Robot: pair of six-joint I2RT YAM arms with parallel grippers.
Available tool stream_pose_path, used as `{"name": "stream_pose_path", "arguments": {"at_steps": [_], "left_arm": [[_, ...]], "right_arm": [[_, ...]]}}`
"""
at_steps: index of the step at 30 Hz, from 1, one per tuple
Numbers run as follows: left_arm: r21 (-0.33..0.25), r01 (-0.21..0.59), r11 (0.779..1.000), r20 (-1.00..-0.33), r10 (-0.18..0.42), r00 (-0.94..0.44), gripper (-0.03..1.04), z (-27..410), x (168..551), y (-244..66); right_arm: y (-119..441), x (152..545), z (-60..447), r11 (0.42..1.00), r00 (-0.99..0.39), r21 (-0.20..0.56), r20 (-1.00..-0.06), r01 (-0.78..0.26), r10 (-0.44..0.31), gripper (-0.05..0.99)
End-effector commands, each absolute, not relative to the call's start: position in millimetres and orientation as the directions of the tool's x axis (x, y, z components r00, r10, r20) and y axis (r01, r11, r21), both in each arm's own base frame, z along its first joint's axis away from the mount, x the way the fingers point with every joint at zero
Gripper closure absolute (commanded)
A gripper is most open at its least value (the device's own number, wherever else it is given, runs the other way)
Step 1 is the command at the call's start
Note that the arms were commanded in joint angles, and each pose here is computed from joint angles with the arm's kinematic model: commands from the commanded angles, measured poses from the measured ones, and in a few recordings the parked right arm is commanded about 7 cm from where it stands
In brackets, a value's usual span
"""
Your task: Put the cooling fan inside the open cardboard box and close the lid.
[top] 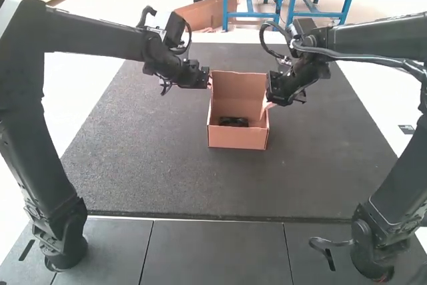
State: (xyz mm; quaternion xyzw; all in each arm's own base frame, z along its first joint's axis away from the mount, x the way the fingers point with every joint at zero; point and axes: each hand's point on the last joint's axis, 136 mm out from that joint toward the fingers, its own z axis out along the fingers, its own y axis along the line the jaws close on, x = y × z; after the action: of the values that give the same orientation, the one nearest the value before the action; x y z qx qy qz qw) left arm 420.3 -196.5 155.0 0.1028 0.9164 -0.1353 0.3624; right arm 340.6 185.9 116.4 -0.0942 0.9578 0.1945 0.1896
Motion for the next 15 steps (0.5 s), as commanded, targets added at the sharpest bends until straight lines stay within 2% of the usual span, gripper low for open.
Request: {"name": "stream_pose_path", "arguments": {"at_steps": [1, 8, 11, 12, 15], "left_arm": [[-0.178, 0.313, 0.933, -0.716, 0.096, -0.692, 0.04, 169, 412, -200], [-0.177, 0.314, 0.933, -0.707, 0.101, -0.700, 0.04, 164, 403, -196], [-0.172, 0.308, 0.936, -0.701, 0.104, -0.706, 0.04, 165, 399, -193], [-0.163, 0.302, 0.939, -0.706, 0.103, -0.701, 0.04, 168, 399, -191], [-0.135, 0.276, 0.952, -0.754, 0.082, -0.651, 0.04, 187, 409, -183]], "right_arm": [[183, 337, 124, 0.912, -0.891, 0.298, -0.435, -0.281, -0.132, 0.94], [171, 335, 112, 0.929, -0.884, 0.221, -0.432, -0.297, -0.180, 0.94], [171, 335, 112, 0.930, -0.885, 0.223, -0.432, -0.291, -0.174, 0.92], [172, 337, 114, 0.931, -0.884, 0.226, -0.436, -0.287, -0.167, 0.81], [174, 344, 130, 0.929, -0.870, 0.236, -0.470, -0.286, -0.148, 0.27]]}}
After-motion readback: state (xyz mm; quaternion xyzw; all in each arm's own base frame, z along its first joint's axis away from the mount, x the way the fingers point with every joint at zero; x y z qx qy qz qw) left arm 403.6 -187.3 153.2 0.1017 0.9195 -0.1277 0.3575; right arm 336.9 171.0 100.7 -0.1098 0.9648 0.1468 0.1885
